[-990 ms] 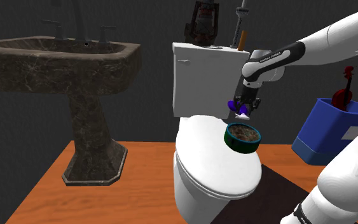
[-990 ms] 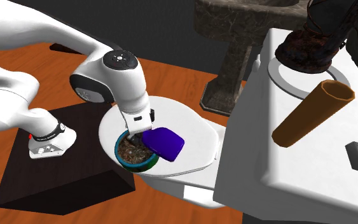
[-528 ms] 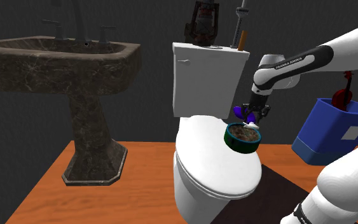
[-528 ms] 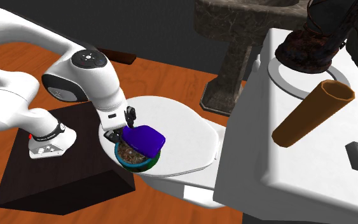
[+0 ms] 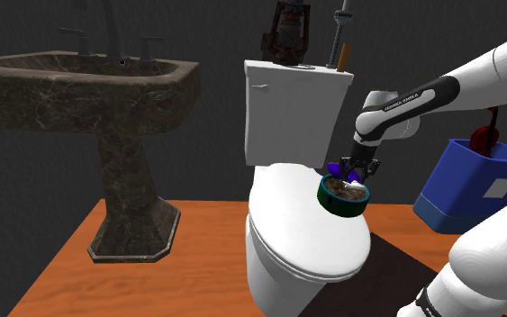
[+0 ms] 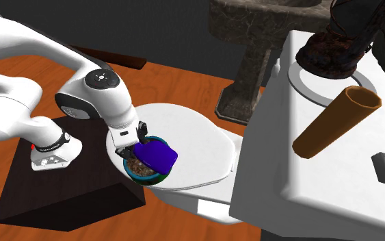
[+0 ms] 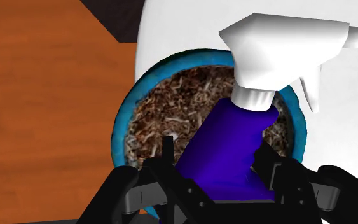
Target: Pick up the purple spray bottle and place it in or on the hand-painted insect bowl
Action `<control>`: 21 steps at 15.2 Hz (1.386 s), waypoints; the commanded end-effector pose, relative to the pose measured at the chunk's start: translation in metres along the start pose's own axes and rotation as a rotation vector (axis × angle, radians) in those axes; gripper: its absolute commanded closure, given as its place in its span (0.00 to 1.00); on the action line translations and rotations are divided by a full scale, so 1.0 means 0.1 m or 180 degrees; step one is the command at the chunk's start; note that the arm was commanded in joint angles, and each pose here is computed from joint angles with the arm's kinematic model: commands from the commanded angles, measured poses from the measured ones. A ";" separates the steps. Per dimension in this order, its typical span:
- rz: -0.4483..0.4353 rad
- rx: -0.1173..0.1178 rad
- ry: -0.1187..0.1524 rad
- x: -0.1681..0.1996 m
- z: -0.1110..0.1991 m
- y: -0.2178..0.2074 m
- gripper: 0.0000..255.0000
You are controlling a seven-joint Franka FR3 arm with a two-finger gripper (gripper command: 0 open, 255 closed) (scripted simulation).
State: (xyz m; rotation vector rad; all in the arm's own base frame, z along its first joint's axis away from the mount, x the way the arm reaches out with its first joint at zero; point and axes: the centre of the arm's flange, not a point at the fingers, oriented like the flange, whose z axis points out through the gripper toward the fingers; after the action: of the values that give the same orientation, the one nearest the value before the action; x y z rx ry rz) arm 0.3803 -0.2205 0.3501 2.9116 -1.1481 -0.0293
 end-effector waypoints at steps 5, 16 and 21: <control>0.0000 0.0001 0.0002 0.01 0.24 0.00 1.00; 0.0000 0.0001 0.0002 0.01 0.24 0.00 0.00; 0.0000 0.0001 0.0002 0.01 -0.26 0.00 0.00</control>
State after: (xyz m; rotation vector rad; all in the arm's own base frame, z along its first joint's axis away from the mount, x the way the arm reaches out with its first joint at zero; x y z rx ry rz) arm 0.3827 -0.2205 0.3658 2.9118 -1.1477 -0.0243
